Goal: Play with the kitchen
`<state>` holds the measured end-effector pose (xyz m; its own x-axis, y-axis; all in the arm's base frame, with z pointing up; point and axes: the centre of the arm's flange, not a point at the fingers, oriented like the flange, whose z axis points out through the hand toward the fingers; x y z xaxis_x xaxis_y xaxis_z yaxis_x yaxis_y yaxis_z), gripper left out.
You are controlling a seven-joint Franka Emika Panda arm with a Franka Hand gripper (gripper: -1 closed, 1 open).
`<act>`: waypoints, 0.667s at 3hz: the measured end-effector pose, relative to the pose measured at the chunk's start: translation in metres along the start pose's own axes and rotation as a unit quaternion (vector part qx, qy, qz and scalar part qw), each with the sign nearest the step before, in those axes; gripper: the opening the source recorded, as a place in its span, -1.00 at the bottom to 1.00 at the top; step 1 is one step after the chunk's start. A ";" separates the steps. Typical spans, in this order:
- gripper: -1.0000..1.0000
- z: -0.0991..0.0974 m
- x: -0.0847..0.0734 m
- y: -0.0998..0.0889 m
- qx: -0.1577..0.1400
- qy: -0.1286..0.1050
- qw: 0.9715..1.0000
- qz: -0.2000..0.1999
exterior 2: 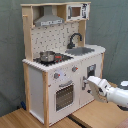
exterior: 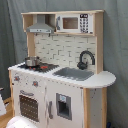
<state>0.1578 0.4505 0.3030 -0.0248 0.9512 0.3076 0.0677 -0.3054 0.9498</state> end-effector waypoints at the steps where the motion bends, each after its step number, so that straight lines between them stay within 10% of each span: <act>1: 1.00 0.010 0.000 -0.007 0.003 -0.001 0.999 0.038; 2: 1.00 0.025 -0.003 -0.010 0.004 -0.004 0.996 0.084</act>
<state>0.1821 0.4521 0.2917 -0.0045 0.8874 0.4609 0.0780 -0.4592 0.8849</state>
